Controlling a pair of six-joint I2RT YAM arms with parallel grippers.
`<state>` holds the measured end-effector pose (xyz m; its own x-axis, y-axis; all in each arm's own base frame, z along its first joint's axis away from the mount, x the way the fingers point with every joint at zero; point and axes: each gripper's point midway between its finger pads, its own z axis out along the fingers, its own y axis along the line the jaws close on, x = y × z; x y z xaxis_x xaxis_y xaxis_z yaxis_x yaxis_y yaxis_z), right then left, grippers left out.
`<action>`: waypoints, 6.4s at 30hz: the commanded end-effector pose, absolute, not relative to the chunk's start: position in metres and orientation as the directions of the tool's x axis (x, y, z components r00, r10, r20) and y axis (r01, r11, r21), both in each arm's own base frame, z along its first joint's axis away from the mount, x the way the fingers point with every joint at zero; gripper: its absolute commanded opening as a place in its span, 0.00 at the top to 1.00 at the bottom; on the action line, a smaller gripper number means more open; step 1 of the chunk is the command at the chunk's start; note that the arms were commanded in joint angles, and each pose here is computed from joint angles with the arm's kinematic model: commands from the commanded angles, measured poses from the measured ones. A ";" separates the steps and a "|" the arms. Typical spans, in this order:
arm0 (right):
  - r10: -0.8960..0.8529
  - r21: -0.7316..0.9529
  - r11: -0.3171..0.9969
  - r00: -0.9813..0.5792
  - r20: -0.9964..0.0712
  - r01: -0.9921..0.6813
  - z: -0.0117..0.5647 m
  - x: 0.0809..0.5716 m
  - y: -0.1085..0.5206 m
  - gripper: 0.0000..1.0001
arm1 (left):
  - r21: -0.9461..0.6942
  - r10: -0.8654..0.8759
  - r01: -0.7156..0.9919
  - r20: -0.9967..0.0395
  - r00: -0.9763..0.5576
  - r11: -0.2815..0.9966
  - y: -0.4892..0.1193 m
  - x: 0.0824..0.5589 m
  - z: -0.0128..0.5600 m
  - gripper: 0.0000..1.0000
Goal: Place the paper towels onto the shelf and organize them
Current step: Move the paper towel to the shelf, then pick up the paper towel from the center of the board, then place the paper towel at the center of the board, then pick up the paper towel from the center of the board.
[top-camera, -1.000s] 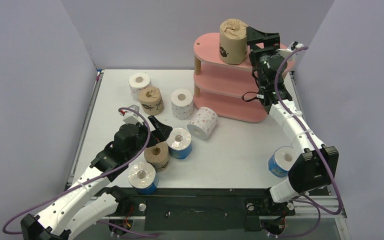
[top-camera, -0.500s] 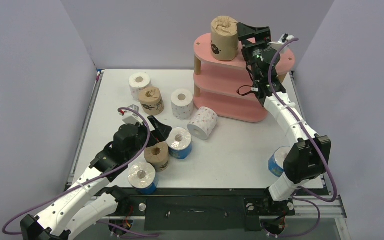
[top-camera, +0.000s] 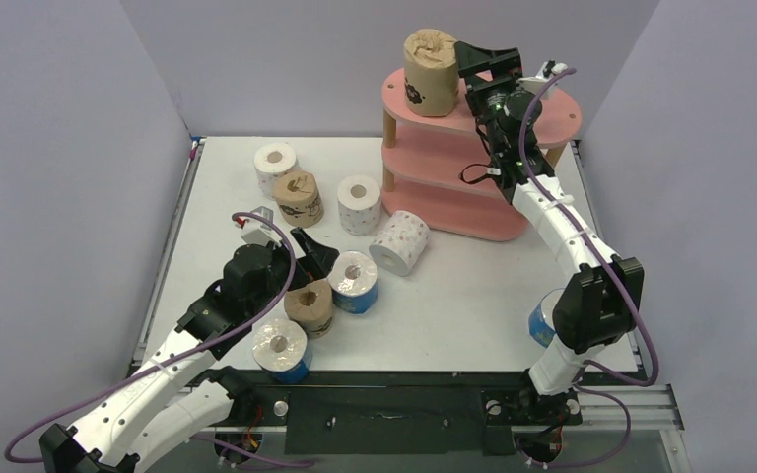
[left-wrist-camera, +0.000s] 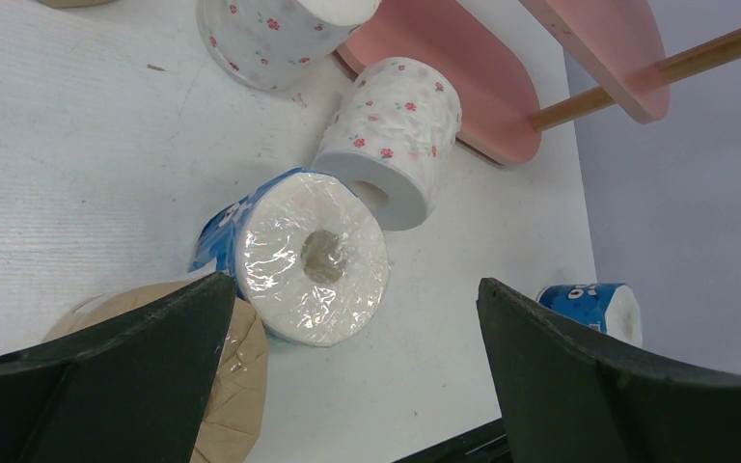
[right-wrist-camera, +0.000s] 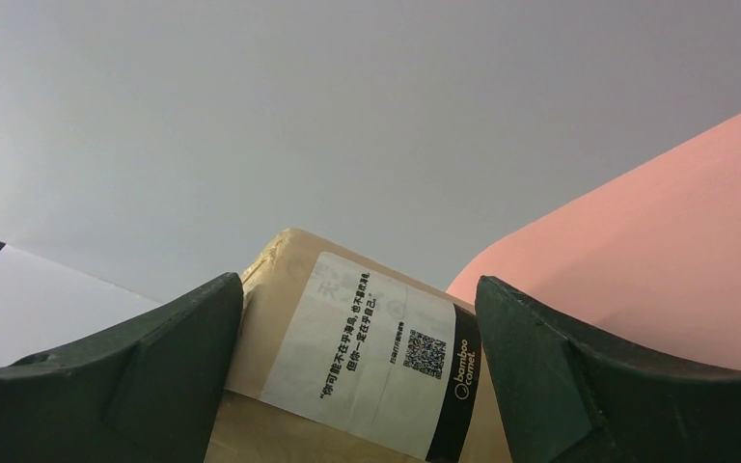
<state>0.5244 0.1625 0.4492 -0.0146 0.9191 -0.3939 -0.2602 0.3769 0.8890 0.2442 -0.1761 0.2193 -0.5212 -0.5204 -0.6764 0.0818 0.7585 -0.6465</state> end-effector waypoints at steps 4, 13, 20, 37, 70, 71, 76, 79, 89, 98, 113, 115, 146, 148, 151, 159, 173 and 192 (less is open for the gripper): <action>0.893 0.887 0.412 -0.105 -0.439 -0.207 0.417 0.533 0.190 0.14 | -0.659 -0.541 0.097 -0.684 -0.489 0.746 -0.175 0.247 0.233 0.04; 0.892 0.883 0.417 -0.091 -0.443 -0.213 0.424 0.524 0.182 0.13 | -0.657 -0.541 0.098 -0.687 -0.485 0.747 -0.175 0.247 0.235 0.04; 0.898 0.880 0.425 -0.024 -0.439 -0.212 0.441 0.505 0.141 0.13 | -0.653 -0.538 0.103 -0.693 -0.480 0.750 -0.174 0.247 0.238 0.04; 0.793 0.772 0.606 0.073 -0.605 -0.192 0.461 0.367 0.094 0.13 | -0.619 -0.524 0.116 -0.738 -0.424 0.777 -0.161 0.248 0.271 0.04; 0.290 0.344 0.934 -0.358 -0.888 -0.099 0.201 0.206 0.165 0.11 | -0.132 -0.236 -0.204 -0.710 -0.664 0.970 -0.092 0.228 0.180 0.02; 0.289 0.345 0.933 -0.361 -0.887 -0.101 0.198 0.205 0.165 0.11 | -0.113 -0.223 -0.204 -0.701 -0.677 0.972 -0.091 0.227 0.177 0.01; 0.289 0.353 0.929 -0.376 -0.880 -0.113 0.190 0.202 0.164 0.13 | -0.086 -0.194 -0.186 -0.671 -0.715 0.979 -0.092 0.227 0.166 0.16; 0.287 0.356 0.926 -0.381 -0.879 -0.122 0.188 0.200 0.165 0.15 | -0.102 -0.197 -0.171 -0.631 -0.750 0.980 -0.094 0.225 0.153 0.22; 0.292 0.364 0.923 -0.385 -0.875 -0.127 0.184 0.199 0.166 0.15 | -0.189 -0.207 -0.120 -0.560 -0.802 0.975 -0.111 0.223 0.130 0.22; 0.299 0.370 0.921 -0.385 -0.873 -0.122 0.180 0.199 0.164 0.14 | -0.182 -0.192 -0.112 -0.523 -0.831 0.977 -0.116 0.222 0.114 0.23; 0.334 0.398 0.910 -0.363 -0.870 -0.114 0.183 0.195 0.153 0.14 | -0.148 -0.188 -0.128 -0.530 -0.827 0.981 -0.113 0.224 0.116 0.62; 0.337 0.399 0.909 -0.354 -0.872 -0.118 0.188 0.195 0.151 0.14 | -0.164 -0.205 -0.134 -0.572 -0.794 0.977 -0.109 0.227 0.136 0.64; 0.412 0.375 0.908 -0.232 -0.881 0.188 0.216 0.201 0.078 0.02 | -0.235 0.157 0.470 -0.740 -0.654 0.851 -0.361 0.208 0.223 0.68; 0.428 0.383 0.897 -0.219 -0.877 0.222 0.210 0.202 0.071 0.00 | -0.223 0.170 0.463 -0.727 -0.666 0.858 -0.370 0.212 0.205 0.68; 0.483 0.427 0.856 -0.160 -0.861 0.291 0.201 0.199 0.053 0.00 | -0.196 0.187 0.443 -0.707 -0.682 0.875 -0.379 0.218 0.178 0.68; 0.502 0.449 0.854 -0.193 -0.843 0.263 0.188 0.196 0.058 0.00 | -0.180 0.209 0.430 -0.671 -0.711 0.885 -0.398 0.224 0.135 0.65; 0.425 0.389 0.905 -0.311 -0.850 0.173 0.189 0.198 0.088 0.00 | -0.216 0.132 0.387 -0.703 -0.699 0.896 -0.386 0.225 0.166 0.00; 0.278 0.424 0.904 -0.673 -0.686 -0.059 0.141 0.199 0.166 0.02 | -0.520 -0.408 0.065 -0.735 -0.541 0.851 -0.224 0.236 0.204 0.04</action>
